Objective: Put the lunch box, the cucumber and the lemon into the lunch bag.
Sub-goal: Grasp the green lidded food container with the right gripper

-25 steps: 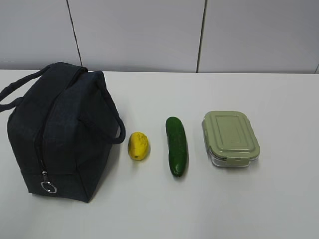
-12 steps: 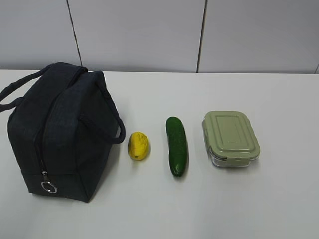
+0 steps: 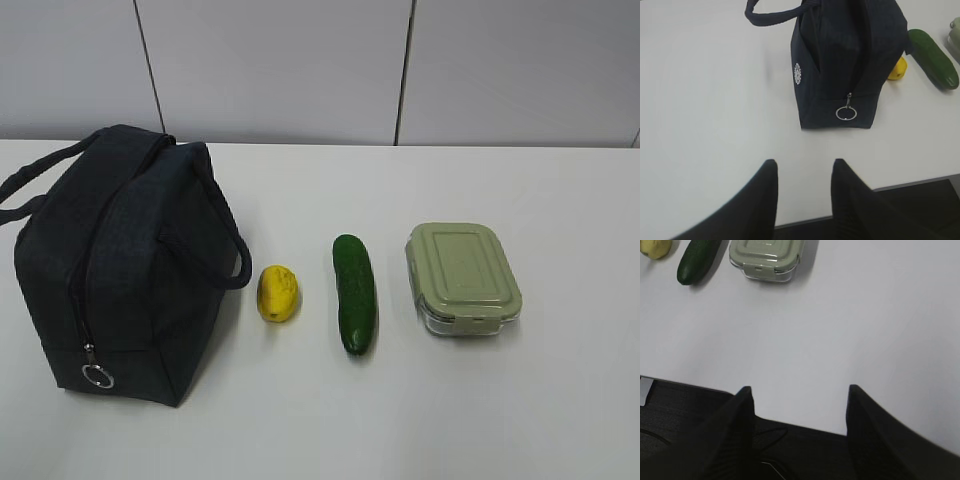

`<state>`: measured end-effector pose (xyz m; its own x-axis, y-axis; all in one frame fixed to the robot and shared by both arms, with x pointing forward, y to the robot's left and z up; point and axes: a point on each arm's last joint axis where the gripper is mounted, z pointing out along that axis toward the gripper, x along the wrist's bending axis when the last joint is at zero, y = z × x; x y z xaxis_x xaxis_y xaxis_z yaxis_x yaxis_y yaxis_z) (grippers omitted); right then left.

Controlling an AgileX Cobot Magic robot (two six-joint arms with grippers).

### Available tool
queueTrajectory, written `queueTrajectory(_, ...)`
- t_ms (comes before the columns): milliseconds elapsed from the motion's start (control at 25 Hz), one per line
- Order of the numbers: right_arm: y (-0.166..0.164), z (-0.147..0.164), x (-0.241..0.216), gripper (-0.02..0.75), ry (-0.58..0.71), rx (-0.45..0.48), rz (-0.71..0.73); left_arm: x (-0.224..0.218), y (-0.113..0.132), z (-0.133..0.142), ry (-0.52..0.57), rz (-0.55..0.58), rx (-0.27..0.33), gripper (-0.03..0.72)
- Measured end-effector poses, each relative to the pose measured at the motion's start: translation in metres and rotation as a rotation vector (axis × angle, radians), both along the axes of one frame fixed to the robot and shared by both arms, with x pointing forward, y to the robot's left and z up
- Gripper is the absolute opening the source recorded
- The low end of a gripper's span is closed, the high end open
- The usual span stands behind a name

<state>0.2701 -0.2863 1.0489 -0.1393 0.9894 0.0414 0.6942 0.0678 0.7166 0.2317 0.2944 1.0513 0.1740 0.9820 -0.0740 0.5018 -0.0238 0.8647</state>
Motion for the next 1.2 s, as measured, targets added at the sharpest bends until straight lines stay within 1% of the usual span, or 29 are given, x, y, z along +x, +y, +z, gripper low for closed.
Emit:
queueTrajectory(200, -0.001, 0.021, 0.038, 0.435, 0.053, 0.017, -0.014, 0.000, -0.001, 0.000, 0.001, -0.005, -0.008, 0.238)
queueTrajectory(320, -0.001, 0.027, 0.069, 0.435, 0.107, 0.032, -0.023, 0.000, -0.001, 0.000, 0.001, -0.006, -0.009, 0.238)
queueTrajectory(480, -0.001, 0.022, 0.114, 0.435, 0.237, 0.049, -0.029, 0.000, -0.001, 0.000, 0.001, -0.006, -0.009, 0.238)
queueTrajectory(640, 0.003, 0.014, 0.159, 0.435, 0.353, 0.115, -0.035, 0.000, -0.001, 0.000, 0.001, -0.006, -0.010, 0.238)
queueTrajectory(720, 0.004, 0.009, 0.180, 0.435, 0.396, 0.144, -0.038, 0.000, -0.001, 0.000, 0.001, -0.006, -0.010, 0.238)
queueTrajectory(880, 0.009, -0.004, 0.218, 0.435, 0.459, 0.182, 0.003, 0.000, -0.001, 0.000, 0.001, -0.006, -0.010, 0.239)
queueTrajectory(1000, 0.009, -0.015, 0.240, 0.435, 0.496, 0.259, 0.050, 0.000, -0.001, 0.000, 0.001, -0.006, -0.010, 0.239)
queueTrajectory(1080, 0.006, -0.021, 0.252, 0.435, 0.513, 0.344, 0.081, 0.000, -0.001, 0.000, 0.001, -0.006, -0.010, 0.239)
queueTrajectory(1200, -0.009, -0.025, 0.266, 0.435, 0.512, 0.462, 0.123, 0.000, -0.001, 0.000, 0.001, -0.006, -0.010, 0.239)
